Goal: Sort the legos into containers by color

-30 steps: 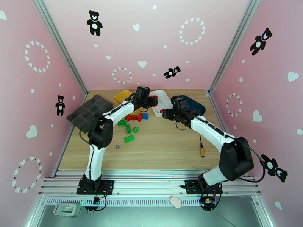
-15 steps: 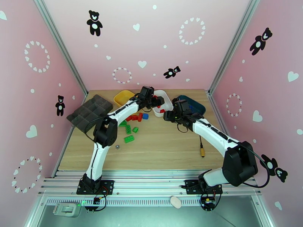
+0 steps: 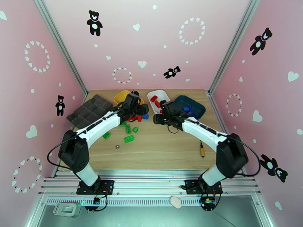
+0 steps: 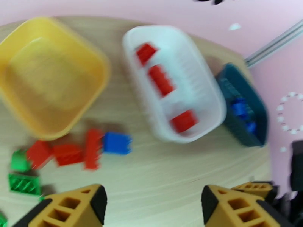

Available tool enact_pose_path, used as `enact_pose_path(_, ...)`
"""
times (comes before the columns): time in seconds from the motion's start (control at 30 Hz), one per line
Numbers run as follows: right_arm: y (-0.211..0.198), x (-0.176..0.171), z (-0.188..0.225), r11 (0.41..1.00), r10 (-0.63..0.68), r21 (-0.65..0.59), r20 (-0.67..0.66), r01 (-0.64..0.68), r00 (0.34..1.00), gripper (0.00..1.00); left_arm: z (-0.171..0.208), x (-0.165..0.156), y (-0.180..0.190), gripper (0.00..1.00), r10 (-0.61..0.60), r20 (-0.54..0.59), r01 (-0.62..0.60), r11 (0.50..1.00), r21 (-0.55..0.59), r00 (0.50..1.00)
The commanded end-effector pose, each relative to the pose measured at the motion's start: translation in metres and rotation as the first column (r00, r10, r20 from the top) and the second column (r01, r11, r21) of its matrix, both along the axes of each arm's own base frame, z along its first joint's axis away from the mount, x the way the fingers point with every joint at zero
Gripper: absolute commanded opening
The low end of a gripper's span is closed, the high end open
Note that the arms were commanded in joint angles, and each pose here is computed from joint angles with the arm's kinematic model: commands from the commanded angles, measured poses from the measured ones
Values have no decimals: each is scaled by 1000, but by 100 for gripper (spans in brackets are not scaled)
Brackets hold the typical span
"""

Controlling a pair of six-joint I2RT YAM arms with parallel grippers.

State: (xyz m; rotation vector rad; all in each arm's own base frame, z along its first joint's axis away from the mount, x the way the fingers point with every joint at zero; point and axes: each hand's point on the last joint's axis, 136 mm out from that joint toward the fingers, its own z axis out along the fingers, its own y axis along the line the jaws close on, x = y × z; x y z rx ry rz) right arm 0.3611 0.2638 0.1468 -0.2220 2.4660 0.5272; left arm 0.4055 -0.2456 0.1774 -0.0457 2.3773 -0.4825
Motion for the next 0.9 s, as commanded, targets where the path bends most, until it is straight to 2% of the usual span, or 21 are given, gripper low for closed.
enact_pose_path(0.0,19,3,-2,1000,25,-16,-4,-25,1000,56,-20,-10,27,66,40,-16,-38,994,105,999)
enact_pose_path(0.2,43,-1,-20,998,62,2,-55,-62,997,49,-62,-14,36,58,48,-79,-34,986,161,996)
enact_pose_path(0.47,30,-10,-32,999,38,-22,-68,-39,997,48,-106,1,28,55,25,-141,3,980,198,990)
enact_pose_path(0.87,13,-20,-46,999,12,-45,-89,-16,996,48,-123,28,17,54,16,-150,16,977,213,989)
